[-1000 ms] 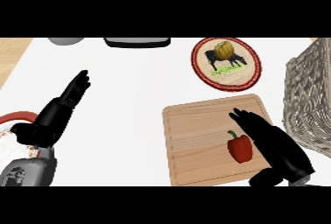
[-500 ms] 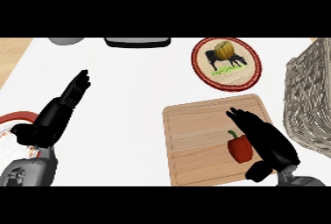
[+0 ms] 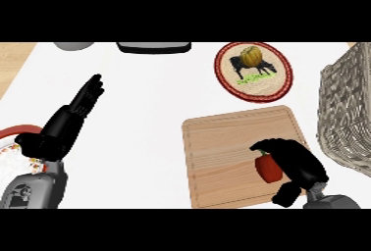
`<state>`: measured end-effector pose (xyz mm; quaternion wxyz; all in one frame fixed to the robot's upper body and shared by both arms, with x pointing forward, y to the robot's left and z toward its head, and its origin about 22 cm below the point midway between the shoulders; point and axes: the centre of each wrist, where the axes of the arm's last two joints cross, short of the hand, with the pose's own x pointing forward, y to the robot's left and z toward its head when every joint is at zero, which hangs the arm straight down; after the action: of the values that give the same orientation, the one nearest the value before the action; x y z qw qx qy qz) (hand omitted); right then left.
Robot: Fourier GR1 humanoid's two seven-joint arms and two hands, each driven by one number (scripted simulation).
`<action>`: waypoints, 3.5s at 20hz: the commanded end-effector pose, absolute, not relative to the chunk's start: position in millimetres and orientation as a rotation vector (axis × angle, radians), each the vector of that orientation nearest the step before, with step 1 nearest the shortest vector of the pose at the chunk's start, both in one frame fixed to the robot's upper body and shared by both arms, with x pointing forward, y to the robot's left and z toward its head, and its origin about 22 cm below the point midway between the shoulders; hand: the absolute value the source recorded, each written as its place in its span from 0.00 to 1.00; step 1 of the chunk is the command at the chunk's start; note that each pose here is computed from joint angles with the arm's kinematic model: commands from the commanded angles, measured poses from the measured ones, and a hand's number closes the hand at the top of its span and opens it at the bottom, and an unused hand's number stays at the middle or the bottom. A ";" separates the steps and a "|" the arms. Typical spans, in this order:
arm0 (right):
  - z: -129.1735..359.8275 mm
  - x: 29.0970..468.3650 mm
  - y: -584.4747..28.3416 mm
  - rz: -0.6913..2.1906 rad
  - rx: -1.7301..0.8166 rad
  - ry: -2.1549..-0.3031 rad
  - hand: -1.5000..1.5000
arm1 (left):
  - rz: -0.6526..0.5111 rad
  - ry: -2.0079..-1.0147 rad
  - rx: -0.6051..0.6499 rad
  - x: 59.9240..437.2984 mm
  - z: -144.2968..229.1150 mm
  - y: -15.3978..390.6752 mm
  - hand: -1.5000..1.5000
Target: Pick the bell pepper from the cutting board and place it in the basket
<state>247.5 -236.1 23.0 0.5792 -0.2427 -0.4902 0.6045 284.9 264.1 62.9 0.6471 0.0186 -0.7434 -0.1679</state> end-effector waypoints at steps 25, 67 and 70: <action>42.4 148.6 -219.6 0.941 -0.739 -1.282 1.00 | -0.381 -1.690 0.057 271.6 62.4 289.3 0.50; 273.8 254.6 -335.7 -0.044 -1.120 -1.589 1.00 | -0.389 -1.685 0.056 277.0 70.2 259.5 0.50; 272.8 250.5 -384.2 -0.072 -1.123 -1.561 1.00 | -0.389 -1.689 0.033 272.9 61.7 263.3 0.50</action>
<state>249.2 -347.7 273.6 0.5714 -0.4674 -0.6745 -0.0078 281.1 265.9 59.3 0.6478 0.0199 -0.7423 -0.1705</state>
